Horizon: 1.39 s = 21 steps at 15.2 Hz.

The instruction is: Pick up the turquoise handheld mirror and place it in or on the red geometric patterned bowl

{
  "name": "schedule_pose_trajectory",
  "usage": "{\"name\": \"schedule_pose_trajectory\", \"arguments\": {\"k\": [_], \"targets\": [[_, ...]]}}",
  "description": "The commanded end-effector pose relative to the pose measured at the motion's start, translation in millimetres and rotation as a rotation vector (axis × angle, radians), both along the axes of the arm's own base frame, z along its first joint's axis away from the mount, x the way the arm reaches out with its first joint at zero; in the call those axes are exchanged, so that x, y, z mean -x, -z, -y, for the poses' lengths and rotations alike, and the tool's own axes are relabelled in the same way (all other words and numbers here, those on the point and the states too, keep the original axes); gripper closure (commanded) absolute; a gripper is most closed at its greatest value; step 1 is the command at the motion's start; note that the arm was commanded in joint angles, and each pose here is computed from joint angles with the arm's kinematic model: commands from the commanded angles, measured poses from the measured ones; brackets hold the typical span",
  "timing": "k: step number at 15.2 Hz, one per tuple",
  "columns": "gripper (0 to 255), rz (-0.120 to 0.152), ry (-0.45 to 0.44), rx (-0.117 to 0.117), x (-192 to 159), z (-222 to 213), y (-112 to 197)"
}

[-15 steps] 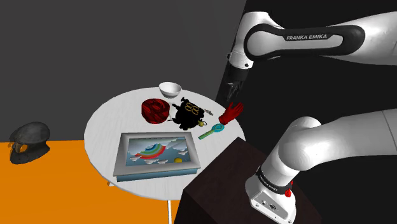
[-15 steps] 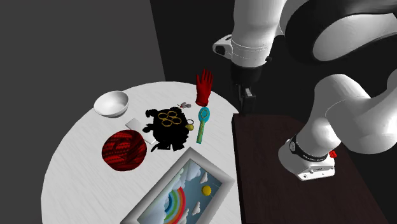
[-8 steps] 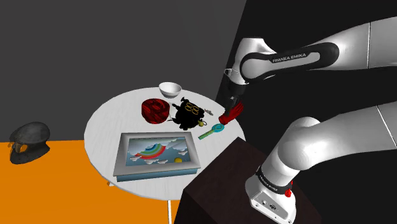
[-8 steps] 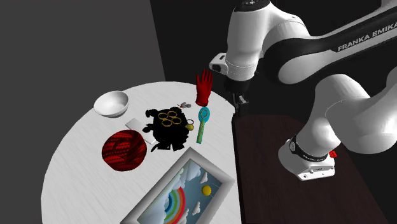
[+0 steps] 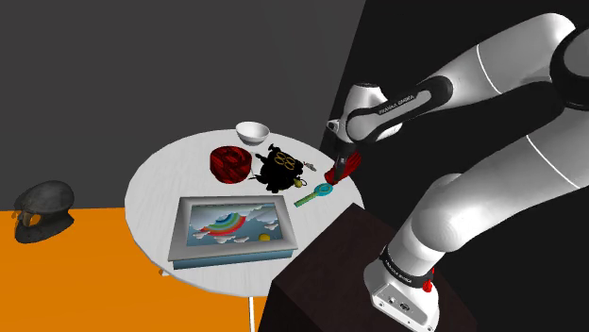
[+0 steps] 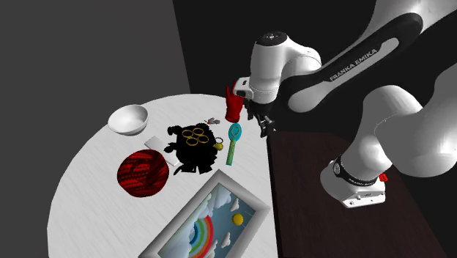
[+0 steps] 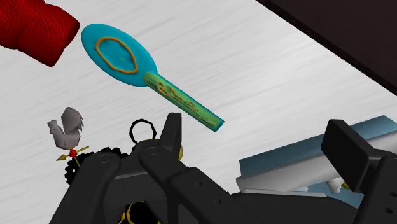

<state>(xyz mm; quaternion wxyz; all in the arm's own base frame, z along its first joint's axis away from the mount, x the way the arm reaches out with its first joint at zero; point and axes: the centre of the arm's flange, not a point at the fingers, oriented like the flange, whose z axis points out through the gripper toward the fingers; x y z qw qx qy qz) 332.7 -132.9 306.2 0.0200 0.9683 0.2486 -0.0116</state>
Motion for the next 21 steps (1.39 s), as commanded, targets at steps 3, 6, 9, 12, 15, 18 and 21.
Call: {"name": "schedule_pose_trajectory", "arguments": {"k": [3,6,9,12,15,18,21], "targets": [[0,0.014,-0.113,0.01,-14,27,41],[0,0.021,-0.194,0.016,-26,46,72],[0,0.029,-0.276,0.022,-41,64,102],[0,0.037,-0.358,0.029,-57,81,133],[0,0.045,-0.439,0.035,-75,97,163],[0,0.047,-0.458,0.036,-80,101,181],[0,0.047,-0.458,0.036,-81,103,197]]}}
